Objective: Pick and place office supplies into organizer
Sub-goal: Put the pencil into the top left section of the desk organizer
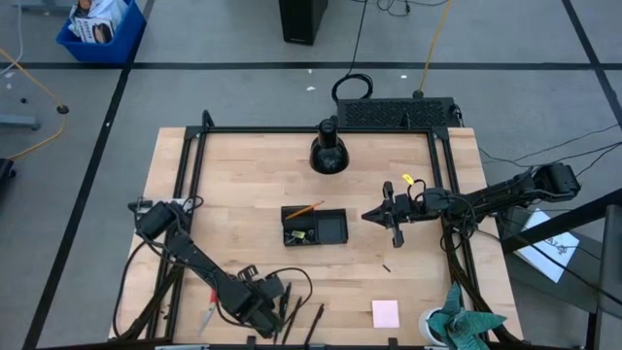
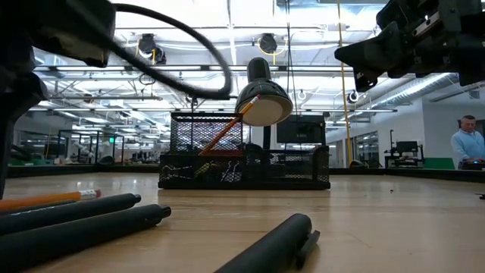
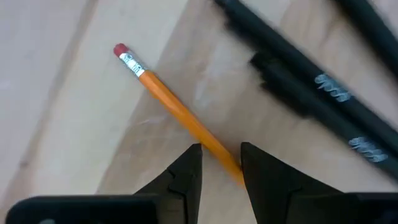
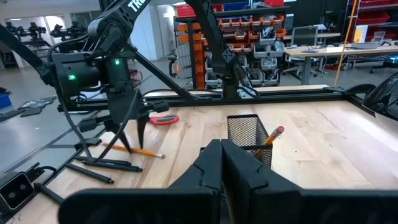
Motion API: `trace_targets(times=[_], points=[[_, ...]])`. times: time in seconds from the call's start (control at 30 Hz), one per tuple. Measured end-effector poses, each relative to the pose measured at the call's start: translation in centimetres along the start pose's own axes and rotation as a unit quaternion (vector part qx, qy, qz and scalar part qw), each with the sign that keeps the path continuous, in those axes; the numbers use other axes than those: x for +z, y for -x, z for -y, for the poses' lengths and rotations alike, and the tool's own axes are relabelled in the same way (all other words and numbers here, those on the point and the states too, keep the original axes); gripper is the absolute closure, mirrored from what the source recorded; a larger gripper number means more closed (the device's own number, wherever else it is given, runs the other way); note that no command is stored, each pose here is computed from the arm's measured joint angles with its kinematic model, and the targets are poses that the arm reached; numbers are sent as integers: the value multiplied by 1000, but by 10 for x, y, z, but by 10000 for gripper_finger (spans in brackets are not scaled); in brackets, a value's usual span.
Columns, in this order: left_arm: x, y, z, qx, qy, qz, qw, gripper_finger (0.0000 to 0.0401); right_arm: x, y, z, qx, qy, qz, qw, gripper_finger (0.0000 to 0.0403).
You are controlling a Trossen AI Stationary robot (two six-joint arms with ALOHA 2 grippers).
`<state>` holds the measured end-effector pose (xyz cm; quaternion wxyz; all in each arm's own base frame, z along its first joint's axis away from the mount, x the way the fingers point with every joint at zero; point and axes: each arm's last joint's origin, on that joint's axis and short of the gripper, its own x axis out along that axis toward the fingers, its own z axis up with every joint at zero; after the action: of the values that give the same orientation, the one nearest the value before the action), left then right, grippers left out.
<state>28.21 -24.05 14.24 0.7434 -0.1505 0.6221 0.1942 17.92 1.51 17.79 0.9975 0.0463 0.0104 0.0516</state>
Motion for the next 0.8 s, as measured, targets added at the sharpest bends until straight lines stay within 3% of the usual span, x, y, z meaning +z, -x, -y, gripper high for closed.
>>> trace_targets(times=[0.2,0.47,0.63,0.8], points=[[-3,1,-8,39,-12,-16,999,286,0,0,0,1,0,0,1000,403],[2,2,-4,21,-36,-2,999,286,0,0,0,1,0,-1,1000,403],[14,11,0,6,-7,3,1000,286,0,0,0,1,0,-1,1000,403],[34,25,3,-14,73,9,997,286,0,0,0,1,0,-1,1000,403]])
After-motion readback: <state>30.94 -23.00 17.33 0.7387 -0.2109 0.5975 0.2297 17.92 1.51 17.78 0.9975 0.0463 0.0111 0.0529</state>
